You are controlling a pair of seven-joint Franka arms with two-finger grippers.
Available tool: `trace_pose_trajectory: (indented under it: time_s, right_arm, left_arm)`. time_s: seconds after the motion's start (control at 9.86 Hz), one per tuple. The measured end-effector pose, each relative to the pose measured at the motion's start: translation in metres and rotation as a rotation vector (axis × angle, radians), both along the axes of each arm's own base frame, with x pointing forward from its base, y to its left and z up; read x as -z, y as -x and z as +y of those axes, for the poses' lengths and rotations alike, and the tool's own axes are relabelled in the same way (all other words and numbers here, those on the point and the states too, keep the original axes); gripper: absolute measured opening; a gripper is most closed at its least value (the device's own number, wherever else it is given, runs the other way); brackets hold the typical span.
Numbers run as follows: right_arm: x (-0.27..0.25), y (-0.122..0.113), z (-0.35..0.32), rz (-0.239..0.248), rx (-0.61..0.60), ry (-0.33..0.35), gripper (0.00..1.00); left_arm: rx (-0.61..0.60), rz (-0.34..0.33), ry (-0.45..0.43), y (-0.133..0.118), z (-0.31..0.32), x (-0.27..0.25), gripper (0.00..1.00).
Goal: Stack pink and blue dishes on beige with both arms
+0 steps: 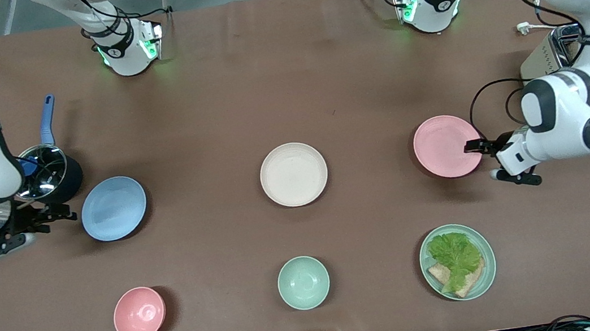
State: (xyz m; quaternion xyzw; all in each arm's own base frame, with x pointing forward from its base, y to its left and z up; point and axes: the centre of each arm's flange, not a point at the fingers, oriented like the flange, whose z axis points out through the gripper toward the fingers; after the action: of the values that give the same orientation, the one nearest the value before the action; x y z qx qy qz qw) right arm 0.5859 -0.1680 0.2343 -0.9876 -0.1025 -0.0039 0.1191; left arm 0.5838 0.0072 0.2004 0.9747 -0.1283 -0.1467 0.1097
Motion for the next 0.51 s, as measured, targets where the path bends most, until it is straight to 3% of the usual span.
trace_pose_trajectory:
  time_s: [0.1, 0.3, 0.51]
  right_arm:
    - [0.018, 0.004, 0.001, -0.002, 0.01, -0.041, 1.0]
    - [0.046, 0.011, 0.002, -0.006, 0.021, -0.092, 0.97]
    - [0.059, 0.015, 0.001, -0.004, 0.037, -0.088, 0.81]
  left_arm:
    - [0.001, 0.01, 0.0, 0.001, 0.001, 0.008, 0.77]
    - [-0.003, 0.006, 0.001, 0.001, 0.006, 0.011, 0.46]
    - [-0.008, 0.0, 0.0, 0.0, 0.01, 0.011, 0.16]
